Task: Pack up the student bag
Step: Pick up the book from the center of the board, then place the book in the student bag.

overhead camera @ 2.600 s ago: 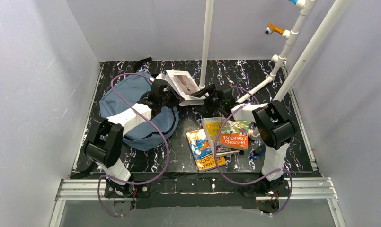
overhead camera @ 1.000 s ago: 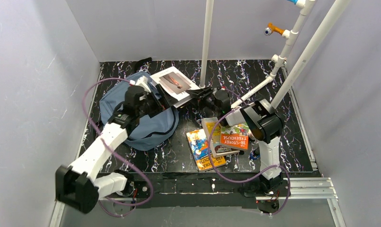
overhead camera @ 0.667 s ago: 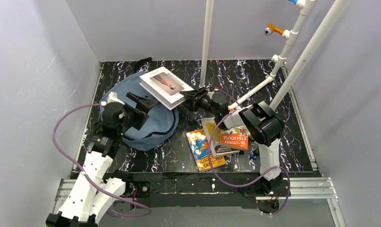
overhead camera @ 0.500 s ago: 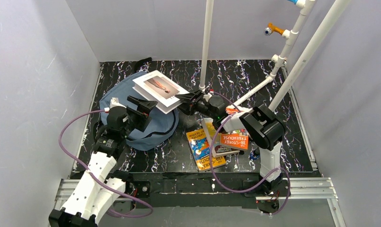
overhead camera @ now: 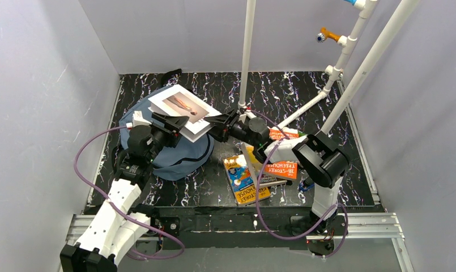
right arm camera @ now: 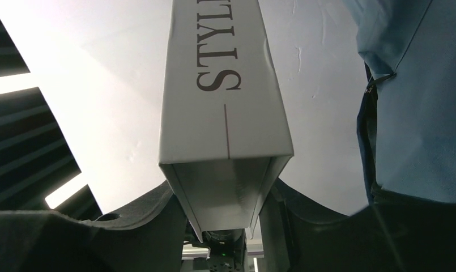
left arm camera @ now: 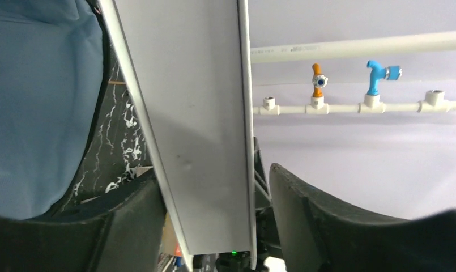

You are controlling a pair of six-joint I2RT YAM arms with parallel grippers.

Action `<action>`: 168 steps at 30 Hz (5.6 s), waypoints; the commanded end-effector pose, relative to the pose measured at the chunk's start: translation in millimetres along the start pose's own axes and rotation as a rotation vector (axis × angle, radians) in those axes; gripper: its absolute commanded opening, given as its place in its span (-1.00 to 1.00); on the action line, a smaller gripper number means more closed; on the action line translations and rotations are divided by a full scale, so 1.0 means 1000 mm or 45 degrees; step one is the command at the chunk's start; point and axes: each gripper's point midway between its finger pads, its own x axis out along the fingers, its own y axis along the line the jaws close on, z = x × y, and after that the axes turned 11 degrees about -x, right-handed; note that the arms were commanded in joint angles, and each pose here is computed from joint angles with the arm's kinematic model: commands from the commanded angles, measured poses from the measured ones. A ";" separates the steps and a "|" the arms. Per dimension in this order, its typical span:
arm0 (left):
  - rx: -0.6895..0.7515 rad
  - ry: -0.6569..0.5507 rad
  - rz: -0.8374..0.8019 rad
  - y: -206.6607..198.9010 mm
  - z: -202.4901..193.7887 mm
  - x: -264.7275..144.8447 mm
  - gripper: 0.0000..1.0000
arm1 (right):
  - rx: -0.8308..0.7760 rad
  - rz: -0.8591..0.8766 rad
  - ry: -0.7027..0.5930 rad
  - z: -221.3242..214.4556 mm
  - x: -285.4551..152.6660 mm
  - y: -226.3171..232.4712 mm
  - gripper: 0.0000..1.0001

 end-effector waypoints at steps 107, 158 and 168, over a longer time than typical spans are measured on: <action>2.086 0.437 0.809 0.097 0.003 0.014 -0.65 | -1.319 -0.945 0.380 0.039 -0.150 -0.029 -0.77; 1.936 -0.020 0.165 0.010 0.001 -0.008 -1.00 | -0.621 -0.584 0.417 -0.004 0.046 -0.158 0.94; 1.959 -0.006 0.204 0.013 0.003 -0.006 -1.00 | -0.982 -0.946 0.660 -0.007 -0.041 -0.173 0.97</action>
